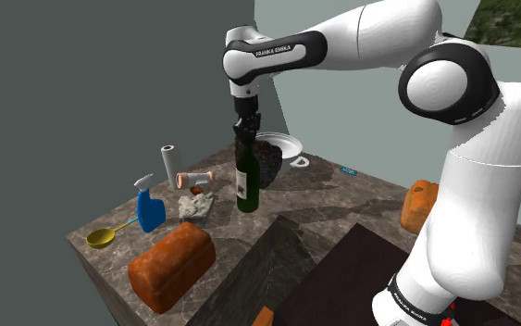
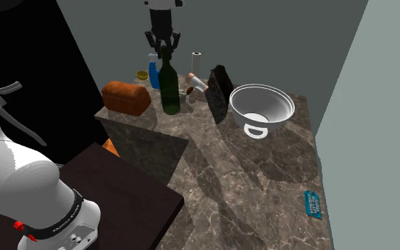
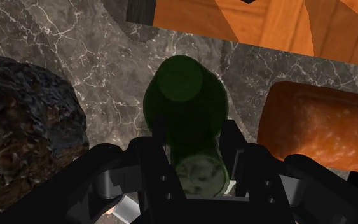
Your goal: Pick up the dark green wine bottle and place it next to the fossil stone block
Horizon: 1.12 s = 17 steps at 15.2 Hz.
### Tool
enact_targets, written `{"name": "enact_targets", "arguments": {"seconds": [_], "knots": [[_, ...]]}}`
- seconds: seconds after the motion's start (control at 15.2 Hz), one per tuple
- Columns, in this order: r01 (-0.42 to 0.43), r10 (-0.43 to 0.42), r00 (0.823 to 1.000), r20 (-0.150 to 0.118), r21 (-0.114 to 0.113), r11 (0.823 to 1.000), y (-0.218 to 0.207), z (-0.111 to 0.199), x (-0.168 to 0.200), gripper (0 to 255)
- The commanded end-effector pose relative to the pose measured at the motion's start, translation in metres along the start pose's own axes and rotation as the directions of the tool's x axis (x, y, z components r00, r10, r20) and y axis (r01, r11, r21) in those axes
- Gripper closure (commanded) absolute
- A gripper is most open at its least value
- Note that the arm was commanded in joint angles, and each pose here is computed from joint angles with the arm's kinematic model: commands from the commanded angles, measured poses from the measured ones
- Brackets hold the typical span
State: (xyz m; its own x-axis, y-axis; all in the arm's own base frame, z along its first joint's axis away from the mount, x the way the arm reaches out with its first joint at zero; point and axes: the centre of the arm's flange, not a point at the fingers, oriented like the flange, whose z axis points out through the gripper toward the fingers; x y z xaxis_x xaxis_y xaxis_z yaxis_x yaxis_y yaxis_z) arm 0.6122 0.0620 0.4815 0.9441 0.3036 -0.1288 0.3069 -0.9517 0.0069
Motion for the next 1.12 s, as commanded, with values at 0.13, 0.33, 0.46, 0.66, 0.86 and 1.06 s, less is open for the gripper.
{"name": "enact_targets", "arguments": {"seconds": [0.13, 0.33, 0.46, 0.66, 0.86, 1.06], "knots": [[0.000, 0.000, 1.000, -0.001, 0.000, 1.000, 0.000, 0.021, 0.003, 255], [0.000, 0.000, 1.000, -0.001, 0.000, 1.000, 0.000, 0.037, 0.006, 255], [0.000, 0.000, 1.000, -0.001, 0.000, 1.000, 0.000, 0.047, 0.007, 255], [0.000, 0.000, 1.000, -0.001, 0.000, 1.000, -0.001, 0.063, 0.009, 255], [0.000, 0.000, 1.000, -0.001, 0.000, 1.000, -0.001, 0.078, 0.011, 255], [0.000, 0.000, 1.000, -0.001, 0.000, 1.000, -0.001, 0.081, 0.011, 255]]}}
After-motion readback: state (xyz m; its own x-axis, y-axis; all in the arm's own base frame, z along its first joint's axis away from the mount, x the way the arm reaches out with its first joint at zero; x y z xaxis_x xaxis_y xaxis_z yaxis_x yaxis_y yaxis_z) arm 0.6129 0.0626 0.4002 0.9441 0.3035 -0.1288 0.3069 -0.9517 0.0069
